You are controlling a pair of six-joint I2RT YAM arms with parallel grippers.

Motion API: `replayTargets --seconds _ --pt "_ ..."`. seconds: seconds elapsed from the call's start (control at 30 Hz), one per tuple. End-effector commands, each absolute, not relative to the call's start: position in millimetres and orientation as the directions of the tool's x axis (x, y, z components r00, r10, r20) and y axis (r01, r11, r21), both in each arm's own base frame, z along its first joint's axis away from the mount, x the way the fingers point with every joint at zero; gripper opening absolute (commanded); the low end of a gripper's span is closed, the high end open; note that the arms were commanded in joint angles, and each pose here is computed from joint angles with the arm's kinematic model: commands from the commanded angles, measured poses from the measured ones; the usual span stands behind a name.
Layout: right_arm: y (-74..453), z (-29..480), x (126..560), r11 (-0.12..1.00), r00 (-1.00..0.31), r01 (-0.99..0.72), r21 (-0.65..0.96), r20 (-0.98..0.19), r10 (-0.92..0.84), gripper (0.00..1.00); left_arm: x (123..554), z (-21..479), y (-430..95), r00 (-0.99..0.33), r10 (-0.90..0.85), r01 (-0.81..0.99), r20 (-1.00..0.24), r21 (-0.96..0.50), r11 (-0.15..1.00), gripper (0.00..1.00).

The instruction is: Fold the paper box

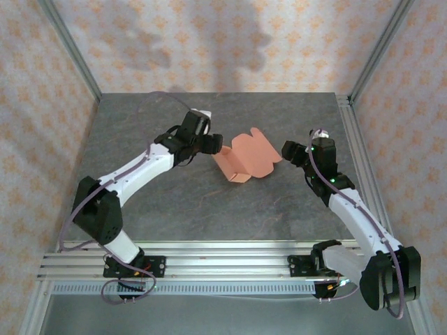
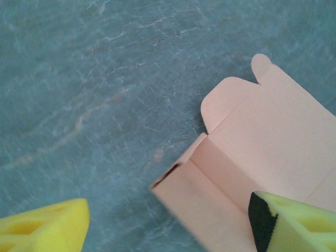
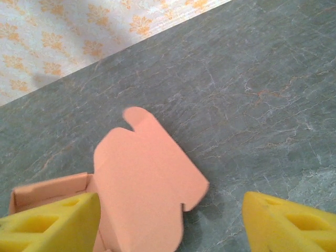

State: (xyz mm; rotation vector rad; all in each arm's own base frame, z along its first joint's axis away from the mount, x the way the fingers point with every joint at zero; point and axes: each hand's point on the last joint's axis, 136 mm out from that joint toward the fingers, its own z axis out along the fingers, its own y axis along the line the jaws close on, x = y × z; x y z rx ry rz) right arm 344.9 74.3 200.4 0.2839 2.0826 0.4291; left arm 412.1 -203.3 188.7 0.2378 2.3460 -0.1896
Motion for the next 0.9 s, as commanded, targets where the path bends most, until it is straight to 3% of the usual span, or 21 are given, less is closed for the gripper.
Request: replayTargets --seconds 0.0,0.17,0.3,0.87 --pt "78 201 346 0.916 -0.517 0.001 0.402 -0.784 0.344 0.71 414 163 -203 -0.668 0.465 0.453 -0.581 0.178 0.873 0.74" --pt "79 201 346 0.915 -0.522 -0.005 0.404 -0.781 0.342 0.71 430 138 -211 -0.667 0.643 0.593 -0.377 0.253 0.764 0.66" --pt "79 200 344 0.914 -0.525 -0.005 0.406 -0.779 0.343 0.71 449 137 -215 -0.661 0.681 0.617 -0.316 0.288 0.732 0.65" --pt "79 196 346 0.916 -0.531 0.001 0.401 -0.776 0.340 0.71 485 174 -270 -0.605 0.646 0.661 -0.464 0.158 0.733 0.61"
